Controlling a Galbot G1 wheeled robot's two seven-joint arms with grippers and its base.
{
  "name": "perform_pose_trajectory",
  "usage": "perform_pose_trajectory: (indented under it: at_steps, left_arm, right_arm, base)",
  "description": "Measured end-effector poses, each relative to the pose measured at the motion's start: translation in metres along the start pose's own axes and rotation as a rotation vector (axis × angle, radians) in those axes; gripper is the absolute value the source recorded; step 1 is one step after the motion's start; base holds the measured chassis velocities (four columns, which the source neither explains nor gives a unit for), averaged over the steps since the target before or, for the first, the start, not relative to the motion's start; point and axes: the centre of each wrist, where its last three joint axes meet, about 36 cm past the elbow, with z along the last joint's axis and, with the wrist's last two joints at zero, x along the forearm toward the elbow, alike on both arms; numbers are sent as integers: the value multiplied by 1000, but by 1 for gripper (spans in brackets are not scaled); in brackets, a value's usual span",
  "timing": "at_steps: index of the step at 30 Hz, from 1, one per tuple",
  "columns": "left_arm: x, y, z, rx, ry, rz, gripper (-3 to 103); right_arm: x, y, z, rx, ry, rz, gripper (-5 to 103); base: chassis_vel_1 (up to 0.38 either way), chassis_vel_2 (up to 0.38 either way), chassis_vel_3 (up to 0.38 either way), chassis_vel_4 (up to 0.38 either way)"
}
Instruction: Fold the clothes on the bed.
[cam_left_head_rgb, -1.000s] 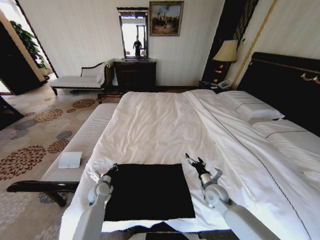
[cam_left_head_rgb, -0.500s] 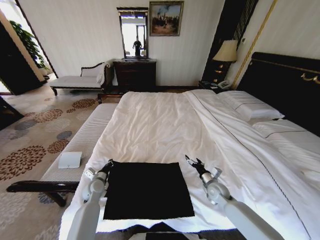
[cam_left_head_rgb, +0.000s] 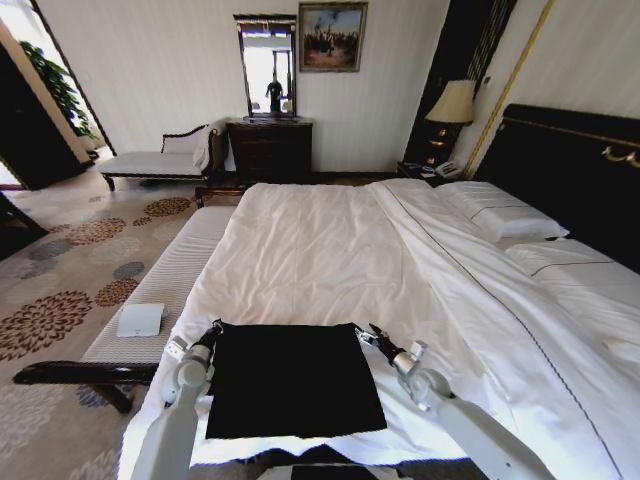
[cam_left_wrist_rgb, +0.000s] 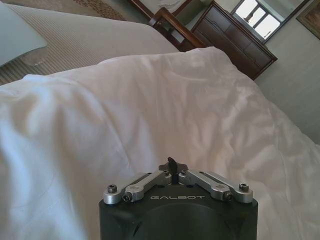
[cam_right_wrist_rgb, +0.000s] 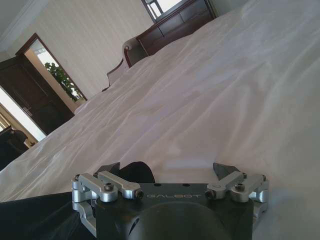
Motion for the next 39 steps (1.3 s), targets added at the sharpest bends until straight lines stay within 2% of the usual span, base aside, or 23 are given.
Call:
perform_pose_trajectory:
  at_steps: [3, 6, 9, 10, 12, 13, 16, 18, 22, 24, 28, 30, 33, 39]
  left_arm:
    - [0, -1, 1, -3, 3, 1, 1]
    - [0, -1, 1, -5, 3, 1, 1]
    - [0, -1, 3, -13, 5, -2, 1]
    - [0, -1, 3, -13, 5, -2, 1]
    - [0, -1, 4, -17, 7, -5, 1]
    - [0, -1, 4, -17, 7, -5, 1]
    - [1, -2, 6, -20, 7, -7, 1]
    - [2, -3, 6, -20, 6, -6, 1]
    - [4, -3, 7, -22, 4, -7, 1]
    - [5, -3, 7, -22, 3, -8, 1]
    - [8, -3, 6, -23, -3, -7, 1]
    - [8, -3, 6, -23, -3, -7, 1]
    - [13, -5, 4, -23, -15, -1, 1]
    - [21, -7, 2, -22, -27, 6, 1]
  right_arm:
    - [-4, 0, 3, -41, 24, -6, 100]
    - [-4, 0, 3, -54, 28, -22, 100]
    - [-2, -1, 5, -65, 29, -77, 91]
    - [-2, -1, 5, -65, 29, -77, 91]
    - [0, -4, 5, -65, 25, -123, 80]
    - [0, -4, 5, -65, 25, -123, 80]
    - [1, -6, 5, -54, 24, -156, 64]
    - [1, -6, 5, -49, 24, -164, 64]
    - [1, -7, 4, -38, 18, -172, 42]
    - [1, -7, 3, -36, 16, -172, 42]
    - [5, -10, 1, -23, 5, -188, 21]
    - [5, -11, 1, -22, 3, -191, 21]
    - [8, -11, -1, -1, -26, -219, 5]
    - [13, -10, -9, 11, -59, -234, 0]
  base:
    - [0, 0, 0, 0]
    - [0, 0, 0, 0]
    - [0, 0, 0, 0]
    - [0, 0, 0, 0]
    - [0, 0, 0, 0]
    - [0, 0, 0, 0]
    - [0, 0, 0, 0]
    - [0, 0, 0, 0]
    - [0, 0, 0, 0]
    - [0, 0, 0, 0]
    - [0, 0, 0, 0]
    - [0, 0, 0, 0]
    - [0, 0, 0, 0]
    - [0, 0, 0, 0]
